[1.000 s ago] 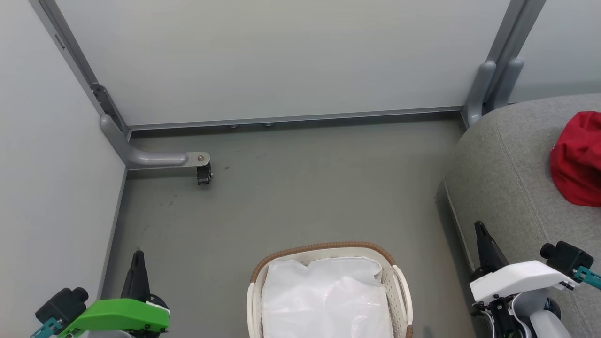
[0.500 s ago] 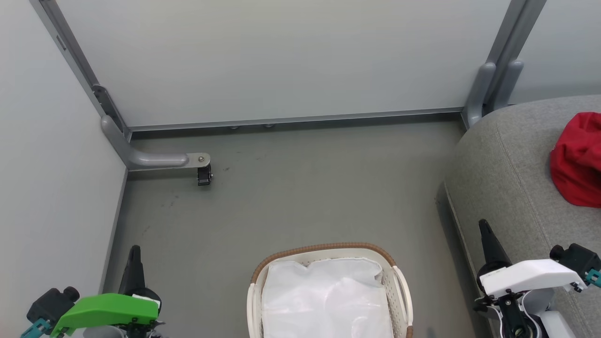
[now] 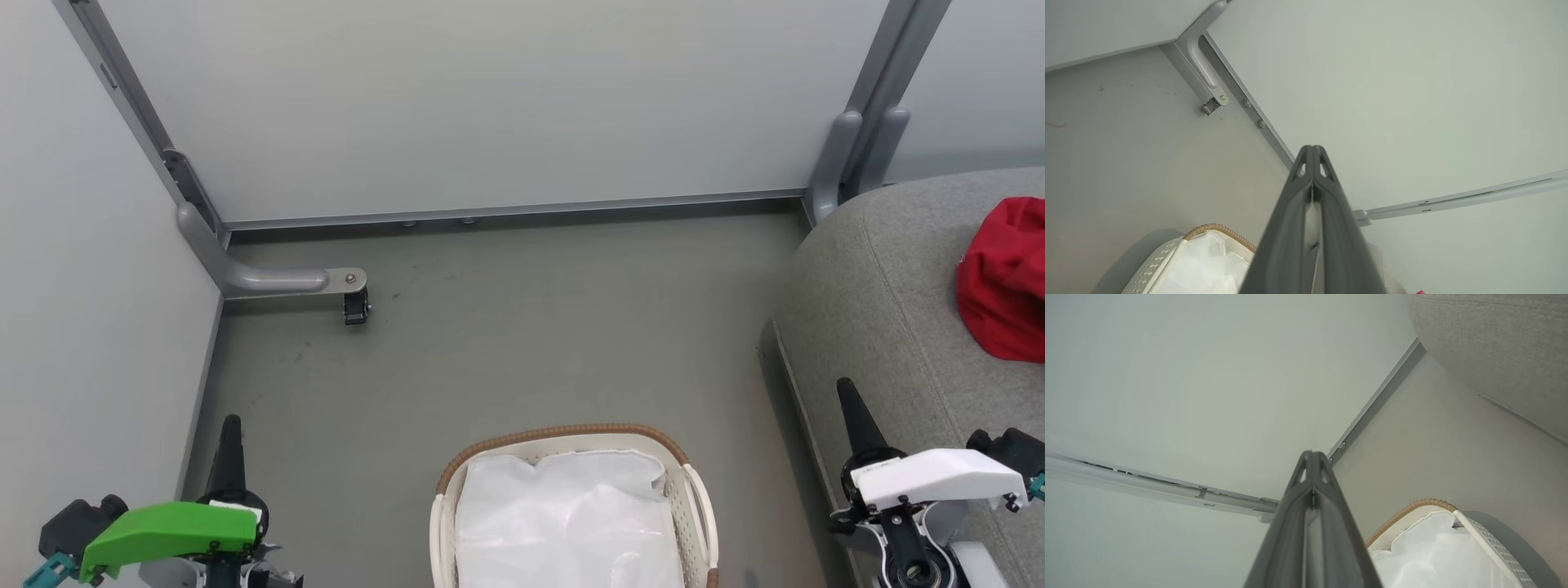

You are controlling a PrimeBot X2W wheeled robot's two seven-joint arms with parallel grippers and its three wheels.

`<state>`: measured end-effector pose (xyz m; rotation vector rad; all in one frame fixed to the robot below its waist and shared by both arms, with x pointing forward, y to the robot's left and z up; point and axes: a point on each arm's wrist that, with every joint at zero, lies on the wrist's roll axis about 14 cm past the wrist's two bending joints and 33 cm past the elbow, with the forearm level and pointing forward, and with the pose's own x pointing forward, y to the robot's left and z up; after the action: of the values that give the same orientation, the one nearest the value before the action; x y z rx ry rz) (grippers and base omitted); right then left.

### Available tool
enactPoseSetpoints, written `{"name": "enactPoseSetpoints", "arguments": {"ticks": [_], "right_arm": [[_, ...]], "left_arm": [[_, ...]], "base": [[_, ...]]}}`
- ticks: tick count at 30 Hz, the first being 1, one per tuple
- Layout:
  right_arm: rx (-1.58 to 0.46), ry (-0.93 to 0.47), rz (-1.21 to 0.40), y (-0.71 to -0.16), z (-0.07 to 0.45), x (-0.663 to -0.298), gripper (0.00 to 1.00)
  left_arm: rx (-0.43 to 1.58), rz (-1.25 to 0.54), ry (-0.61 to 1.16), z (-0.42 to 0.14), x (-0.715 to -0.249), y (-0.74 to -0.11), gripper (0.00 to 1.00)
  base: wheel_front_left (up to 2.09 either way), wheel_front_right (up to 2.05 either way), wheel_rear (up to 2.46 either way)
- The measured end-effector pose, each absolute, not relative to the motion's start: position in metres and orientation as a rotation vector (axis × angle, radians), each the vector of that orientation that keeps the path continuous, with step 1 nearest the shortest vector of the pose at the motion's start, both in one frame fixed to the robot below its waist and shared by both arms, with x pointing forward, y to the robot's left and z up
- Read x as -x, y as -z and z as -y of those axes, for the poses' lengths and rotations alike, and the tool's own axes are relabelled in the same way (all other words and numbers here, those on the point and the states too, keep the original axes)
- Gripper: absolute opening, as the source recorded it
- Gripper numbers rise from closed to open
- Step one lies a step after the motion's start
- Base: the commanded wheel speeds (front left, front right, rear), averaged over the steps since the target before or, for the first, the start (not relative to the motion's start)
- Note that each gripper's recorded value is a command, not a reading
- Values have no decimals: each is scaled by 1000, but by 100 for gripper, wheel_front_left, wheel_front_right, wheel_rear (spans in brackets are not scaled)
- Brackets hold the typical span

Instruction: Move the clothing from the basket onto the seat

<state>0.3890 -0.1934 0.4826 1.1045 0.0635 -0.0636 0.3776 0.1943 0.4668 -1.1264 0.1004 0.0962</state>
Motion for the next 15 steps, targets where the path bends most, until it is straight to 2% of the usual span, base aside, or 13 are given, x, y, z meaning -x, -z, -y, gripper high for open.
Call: {"name": "enactPoseSetpoints", "arguments": {"ticks": [15], "right_arm": [[-1249, 55, -49, -489, 195, -390, 0]], "left_arm": [[1268, -83, -86, -196, -380, -474, 0]], "base": [[0, 0, 0]]}}
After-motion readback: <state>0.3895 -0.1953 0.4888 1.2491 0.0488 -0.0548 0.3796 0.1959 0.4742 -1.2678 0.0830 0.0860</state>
